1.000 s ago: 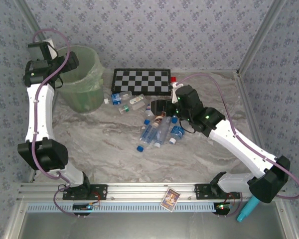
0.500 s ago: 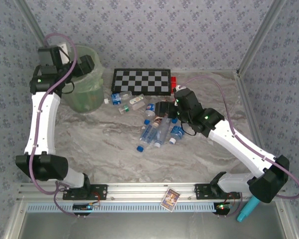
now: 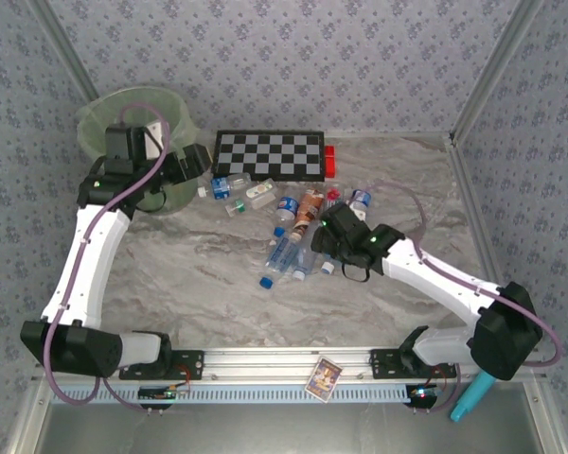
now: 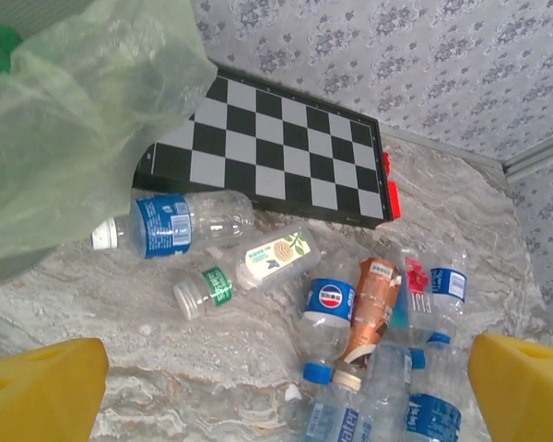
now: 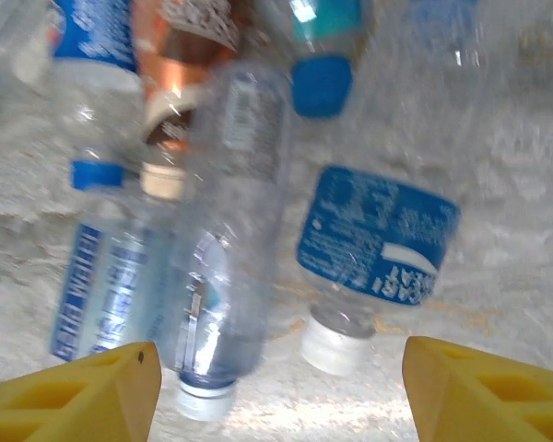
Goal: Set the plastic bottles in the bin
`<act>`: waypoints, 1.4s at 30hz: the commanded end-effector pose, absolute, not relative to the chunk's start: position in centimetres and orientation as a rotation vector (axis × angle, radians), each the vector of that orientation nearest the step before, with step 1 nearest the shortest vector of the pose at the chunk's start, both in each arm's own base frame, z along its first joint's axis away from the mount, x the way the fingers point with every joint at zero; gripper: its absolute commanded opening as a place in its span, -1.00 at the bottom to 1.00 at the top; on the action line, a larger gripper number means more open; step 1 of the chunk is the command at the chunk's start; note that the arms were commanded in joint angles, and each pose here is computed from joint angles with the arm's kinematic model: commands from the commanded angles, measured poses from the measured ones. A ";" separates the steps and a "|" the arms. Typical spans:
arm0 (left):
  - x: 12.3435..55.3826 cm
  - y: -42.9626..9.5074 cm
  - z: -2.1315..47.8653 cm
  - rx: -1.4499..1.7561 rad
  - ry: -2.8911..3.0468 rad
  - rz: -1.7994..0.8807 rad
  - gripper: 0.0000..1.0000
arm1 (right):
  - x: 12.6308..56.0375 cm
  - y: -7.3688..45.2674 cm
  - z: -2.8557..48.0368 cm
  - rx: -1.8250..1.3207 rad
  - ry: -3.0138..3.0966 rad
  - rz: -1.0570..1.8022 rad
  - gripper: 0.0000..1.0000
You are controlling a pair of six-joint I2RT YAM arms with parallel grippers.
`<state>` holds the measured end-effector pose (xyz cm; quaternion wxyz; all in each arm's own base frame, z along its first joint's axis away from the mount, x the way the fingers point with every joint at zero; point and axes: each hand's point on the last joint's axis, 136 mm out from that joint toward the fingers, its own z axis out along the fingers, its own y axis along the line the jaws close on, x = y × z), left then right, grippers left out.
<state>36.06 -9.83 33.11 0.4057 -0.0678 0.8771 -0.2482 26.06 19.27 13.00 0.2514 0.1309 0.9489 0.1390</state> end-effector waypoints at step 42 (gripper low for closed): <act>30.8 -12.9 31.8 -0.068 2.281 -0.729 0.99 | 24.6 18.1 6.0 0.626 2.606 0.207 -0.39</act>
